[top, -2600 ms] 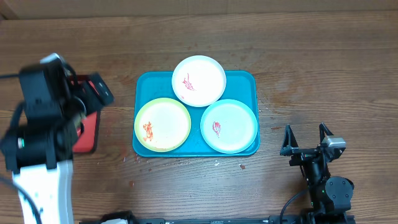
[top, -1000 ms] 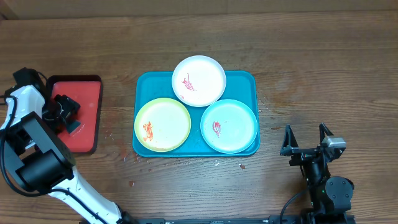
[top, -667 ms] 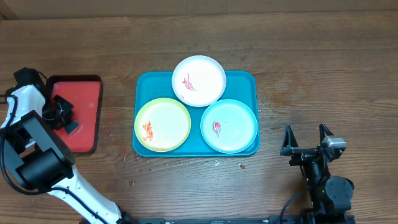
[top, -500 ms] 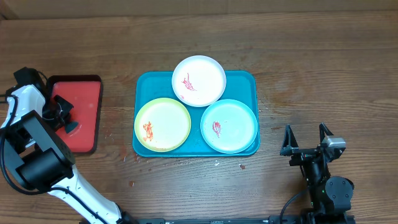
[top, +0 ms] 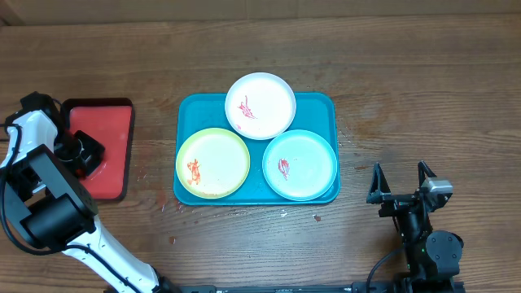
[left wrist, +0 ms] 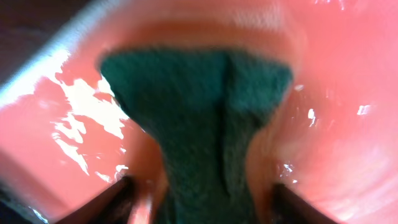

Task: Clean dirty plates on tray and stack at the side
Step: 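Lower the left gripper and grasp the green sponge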

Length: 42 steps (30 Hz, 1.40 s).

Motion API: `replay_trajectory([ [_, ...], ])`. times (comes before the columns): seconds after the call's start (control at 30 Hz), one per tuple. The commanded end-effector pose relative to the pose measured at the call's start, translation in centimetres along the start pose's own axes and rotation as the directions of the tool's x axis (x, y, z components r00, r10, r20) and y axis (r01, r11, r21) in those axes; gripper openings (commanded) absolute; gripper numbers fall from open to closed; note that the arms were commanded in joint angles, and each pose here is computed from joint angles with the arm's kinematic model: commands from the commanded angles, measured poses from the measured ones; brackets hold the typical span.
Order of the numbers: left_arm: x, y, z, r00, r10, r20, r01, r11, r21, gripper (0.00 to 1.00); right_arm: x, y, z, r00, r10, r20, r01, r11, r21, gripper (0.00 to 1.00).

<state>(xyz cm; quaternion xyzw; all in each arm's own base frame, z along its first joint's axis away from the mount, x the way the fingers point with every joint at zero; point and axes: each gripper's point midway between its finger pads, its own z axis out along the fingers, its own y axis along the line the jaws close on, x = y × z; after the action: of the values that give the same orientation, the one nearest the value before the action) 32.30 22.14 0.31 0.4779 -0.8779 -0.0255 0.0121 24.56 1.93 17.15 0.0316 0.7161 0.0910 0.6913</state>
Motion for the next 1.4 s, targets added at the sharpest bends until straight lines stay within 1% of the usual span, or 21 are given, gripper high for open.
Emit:
replay_trajectory([
  [0.0,1.2,-0.3,1.2,0.998,0.004,-0.063,-0.004,1.000,0.006,0.43,0.1,-0.3,0.0,1.000,-0.004,0.006,0.004,1.000,0.013,1.00],
  [0.1,1.3,-0.2,1.2,0.998,0.004,-0.063,-0.004,1.000,0.002,0.19,0.1,-0.3,0.0,1.000,-0.004,0.006,0.004,1.000,0.013,1.00],
  [0.17,1.2,-0.2,1.2,0.998,0.004,-0.059,-0.004,1.000,-0.001,0.05,0.1,-0.3,0.0,1.000,-0.004,0.006,0.004,1.000,0.013,1.00],
  [0.23,0.9,-0.2,1.2,0.999,0.004,-0.048,-0.004,1.000,0.000,0.05,0.1,-0.3,0.0,1.000,-0.004,0.006,0.004,1.000,0.013,1.00],
  [0.27,0.7,-0.3,1.2,0.999,0.004,-0.041,-0.004,1.000,0.003,0.18,0.1,-0.3,0.0,1.000,-0.004,0.006,0.004,1.000,0.013,1.00],
  [0.3,0.5,-0.4,1.2,0.999,0.003,-0.033,-0.003,1.000,0.006,0.42,0.1,-0.3,0.0,1.000,-0.004,0.006,0.004,1.000,0.013,1.00],
  [0.33,0.2,-0.5,1.2,1.000,0.002,-0.021,-0.002,1.000,0.011,0.89,0.1,-0.3,0.0,1.000,-0.004,0.006,0.004,1.000,0.013,1.00],
  [0.37,-0.1,-0.6,1.2,1.000,0.002,-0.009,-0.002,1.000,0.016,1.00,0.1,-0.3,0.0,1.000,-0.004,0.006,0.004,1.000,0.013,1.00],
  [0.7,-3.4,0.4,1.0,0.989,-0.005,0.145,0.015,0.998,-0.062,1.00,0.1,-0.3,0.0,1.000,-0.004,0.006,0.004,1.000,0.013,1.00],
  [0.73,-3.5,0.3,1.0,0.989,-0.007,0.149,0.015,0.998,-0.057,0.98,0.1,-0.3,0.0,1.000,-0.004,0.006,0.004,1.000,0.013,1.00],
  [0.77,-3.6,0.3,0.9,0.988,-0.007,0.154,0.016,0.998,-0.056,0.89,0.1,-0.3,0.0,1.000,-0.004,0.006,0.004,1.000,0.013,1.00],
  [0.83,-3.8,0.2,0.9,0.987,-0.007,0.160,0.016,0.998,-0.053,0.65,0.1,-0.3,0.0,1.000,-0.004,0.006,0.004,1.000,0.013,1.00],
  [0.93,-3.8,0.2,0.9,0.987,-0.008,0.162,0.017,0.998,-0.052,0.17,0.1,-0.3,0.0,1.000,-0.004,0.006,0.004,1.000,0.013,1.00],
  [0.97,-3.8,0.2,0.9,0.987,-0.008,0.161,0.017,0.998,-0.053,0.07,0.1,-0.3,0.0,1.000,-0.004,0.006,0.004,1.000,0.013,1.00],
  [1.0,-3.8,0.2,0.9,0.987,-0.008,0.159,0.017,0.998,-0.053,0.04,0.1,-0.3,0.0,1.000,-0.004,0.006,0.004,1.000,0.013,1.00],
  [1.1,-3.3,0.4,1.0,0.990,-0.006,0.140,0.014,0.998,-0.061,0.05,0.1,-0.3,0.0,1.000,-0.004,0.006,0.004,1.000,0.013,1.00],
  [1.13,-3.1,0.5,1.0,0.991,-0.004,0.131,0.013,0.998,-0.065,0.16,0.1,-0.3,0.0,1.000,-0.004,0.006,0.004,1.000,0.013,1.00],
  [1.17,-2.7,0.7,1.0,0.993,-0.003,0.117,0.012,0.997,-0.072,0.37,0.1,-0.3,0.0,1.000,-0.004,0.006,0.004,1.000,0.013,1.00],
  [1.2,-2.4,0.8,1.1,0.995,-0.002,0.102,0.010,0.997,-0.078,0.91,0.1,-0.3,0.0,1.000,-0.004,0.006,0.004,1.000,0.013,1.00],
  [1.23,-2.0,1.0,1.1,0.996,0.000,0.087,0.007,0.996,-0.084,1.00,0.1,-0.3,0.0,1.000,-0.004,0.006,0.004,1.000,0.013,1.00],
  [1.37,-0.2,0.9,1.2,1.000,0.003,0.007,-0.002,0.998,-0.070,1.00,0.1,-0.3,0.0,1.000,-0.004,0.006,0.004,1.000,0.013,1.00],
])
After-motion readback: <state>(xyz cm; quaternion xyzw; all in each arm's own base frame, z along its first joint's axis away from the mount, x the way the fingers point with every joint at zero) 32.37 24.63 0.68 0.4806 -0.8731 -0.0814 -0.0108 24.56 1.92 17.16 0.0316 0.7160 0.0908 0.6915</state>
